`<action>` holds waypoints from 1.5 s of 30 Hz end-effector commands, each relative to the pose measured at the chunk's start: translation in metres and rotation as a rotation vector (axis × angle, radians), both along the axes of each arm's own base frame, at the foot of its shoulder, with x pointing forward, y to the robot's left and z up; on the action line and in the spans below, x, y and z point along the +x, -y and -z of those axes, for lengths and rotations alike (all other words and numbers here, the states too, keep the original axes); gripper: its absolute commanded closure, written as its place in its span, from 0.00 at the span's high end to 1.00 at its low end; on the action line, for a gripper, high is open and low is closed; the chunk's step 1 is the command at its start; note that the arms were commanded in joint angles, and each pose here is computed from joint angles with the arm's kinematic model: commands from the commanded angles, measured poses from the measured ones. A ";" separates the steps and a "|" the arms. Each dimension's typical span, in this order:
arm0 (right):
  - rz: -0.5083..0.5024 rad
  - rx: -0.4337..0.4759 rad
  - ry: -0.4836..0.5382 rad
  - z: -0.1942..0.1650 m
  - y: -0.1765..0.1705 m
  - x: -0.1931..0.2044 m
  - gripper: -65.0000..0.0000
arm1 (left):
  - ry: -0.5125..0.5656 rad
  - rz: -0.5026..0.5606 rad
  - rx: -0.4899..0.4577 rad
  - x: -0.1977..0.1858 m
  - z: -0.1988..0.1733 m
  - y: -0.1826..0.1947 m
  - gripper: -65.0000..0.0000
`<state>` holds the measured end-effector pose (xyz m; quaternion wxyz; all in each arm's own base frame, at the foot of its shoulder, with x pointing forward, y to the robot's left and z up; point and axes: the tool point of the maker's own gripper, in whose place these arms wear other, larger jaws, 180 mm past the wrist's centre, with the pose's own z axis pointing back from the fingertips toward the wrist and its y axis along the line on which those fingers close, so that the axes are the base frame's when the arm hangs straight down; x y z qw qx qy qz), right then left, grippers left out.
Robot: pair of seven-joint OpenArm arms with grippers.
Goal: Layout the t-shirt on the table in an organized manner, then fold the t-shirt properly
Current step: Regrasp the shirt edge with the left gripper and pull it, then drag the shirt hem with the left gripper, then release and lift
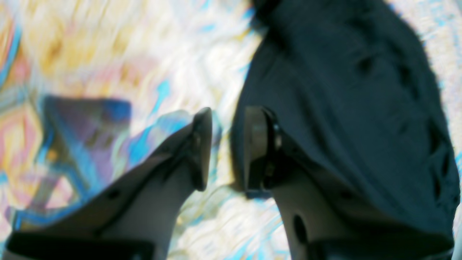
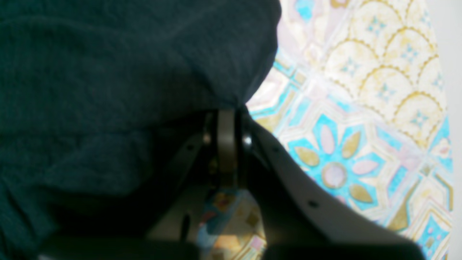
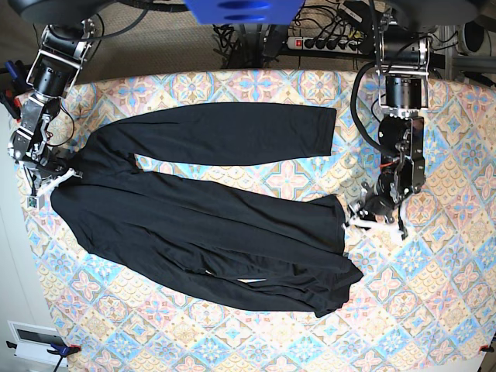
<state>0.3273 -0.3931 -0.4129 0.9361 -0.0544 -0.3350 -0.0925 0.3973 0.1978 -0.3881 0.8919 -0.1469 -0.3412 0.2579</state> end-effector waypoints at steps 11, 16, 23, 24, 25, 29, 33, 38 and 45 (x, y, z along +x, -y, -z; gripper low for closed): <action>0.005 -0.033 0.058 -0.022 0.013 0.013 0.00 | -0.021 0.009 -0.093 -0.003 0.014 0.031 0.32; 0.005 -0.033 0.058 -0.022 0.013 0.013 0.00 | 0.034 0.072 -0.095 0.014 0.001 0.037 0.11; 0.006 -0.032 0.057 -0.022 0.013 0.013 0.00 | 0.133 0.086 -0.067 0.047 -0.047 0.021 0.01; 0.006 -0.032 0.057 -0.022 0.013 0.013 0.00 | 0.153 0.097 -0.065 0.052 -0.059 0.022 0.00; 0.006 -0.031 0.056 -0.021 0.013 0.012 0.00 | 0.166 0.105 -0.052 0.054 -0.068 0.018 0.00; 0.007 -0.030 0.055 -0.021 0.013 0.012 0.00 | 0.261 0.099 -0.112 0.055 -0.115 0.003 0.00; 0.007 -0.029 0.050 -0.020 0.013 0.011 0.00 | 0.310 0.121 -0.180 0.055 -0.147 -0.003 0.00; 0.008 -0.027 0.035 -0.019 0.013 0.009 0.00 | 0.269 0.109 -0.143 0.044 -0.133 -0.021 0.00; 0.006 -0.028 0.039 -0.020 0.012 0.010 0.00 | 0.112 0.046 -0.130 0.030 -0.074 -0.039 0.00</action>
